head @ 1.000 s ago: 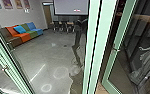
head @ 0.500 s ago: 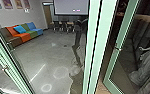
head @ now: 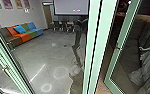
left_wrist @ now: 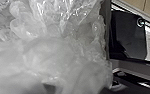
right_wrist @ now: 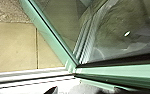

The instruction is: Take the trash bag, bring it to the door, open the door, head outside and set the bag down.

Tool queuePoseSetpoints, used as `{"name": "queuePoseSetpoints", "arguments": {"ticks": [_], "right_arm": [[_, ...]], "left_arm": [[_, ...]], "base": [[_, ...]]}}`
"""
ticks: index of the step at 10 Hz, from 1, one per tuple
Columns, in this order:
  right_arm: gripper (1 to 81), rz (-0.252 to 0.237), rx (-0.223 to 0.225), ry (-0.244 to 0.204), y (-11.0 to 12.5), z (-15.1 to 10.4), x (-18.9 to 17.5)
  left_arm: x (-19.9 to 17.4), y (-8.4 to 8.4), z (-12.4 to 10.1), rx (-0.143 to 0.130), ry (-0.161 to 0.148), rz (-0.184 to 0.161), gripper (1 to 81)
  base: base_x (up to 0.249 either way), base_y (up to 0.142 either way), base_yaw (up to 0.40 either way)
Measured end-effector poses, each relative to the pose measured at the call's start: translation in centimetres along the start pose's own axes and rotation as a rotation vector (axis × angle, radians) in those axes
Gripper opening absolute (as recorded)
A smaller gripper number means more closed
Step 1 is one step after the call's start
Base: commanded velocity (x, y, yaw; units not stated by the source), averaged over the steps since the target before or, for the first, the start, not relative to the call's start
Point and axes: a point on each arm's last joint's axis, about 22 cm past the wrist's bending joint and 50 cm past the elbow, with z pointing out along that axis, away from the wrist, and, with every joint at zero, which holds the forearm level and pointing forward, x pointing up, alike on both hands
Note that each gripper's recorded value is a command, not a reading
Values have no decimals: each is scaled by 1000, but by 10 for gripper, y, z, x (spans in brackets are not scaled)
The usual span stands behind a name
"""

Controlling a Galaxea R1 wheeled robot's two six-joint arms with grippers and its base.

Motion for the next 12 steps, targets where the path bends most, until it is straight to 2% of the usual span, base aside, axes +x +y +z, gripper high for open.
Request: {"name": "queuePoseSetpoints", "arguments": {"ticks": [2,3,4,6,7,9,10,12], "right_arm": [[811,-40,126,-182,-71,39,-107],[811,-65,203,-264,-113,51,-164],[811,-76,263,-308,-145,57,-207],[811,-74,341,-361,-191,63,-277],[811,-71,391,-390,-225,65,-321],[811,-53,512,-432,-311,54,-399],[811,-39,547,-437,-337,48,-425],[811,-22,584,-407,-364,42,-458]], "left_arm": [[1,-1,0,1,2,0,10],[1,-1,0,1,3,1,10],[1,-2,-1,2,3,1,10],[1,-2,-1,2,4,1,10],[0,-2,-1,2,3,2,10],[0,-4,-1,4,3,5,10],[0,-5,-1,6,4,5,10],[0,-4,-1,5,5,6,10]], "base": [[0,0,0],[0,0,0],[0,0,0],[0,0,0],[0,0,0],[0,0,0],[0,0,0],[0,0,0]]}}
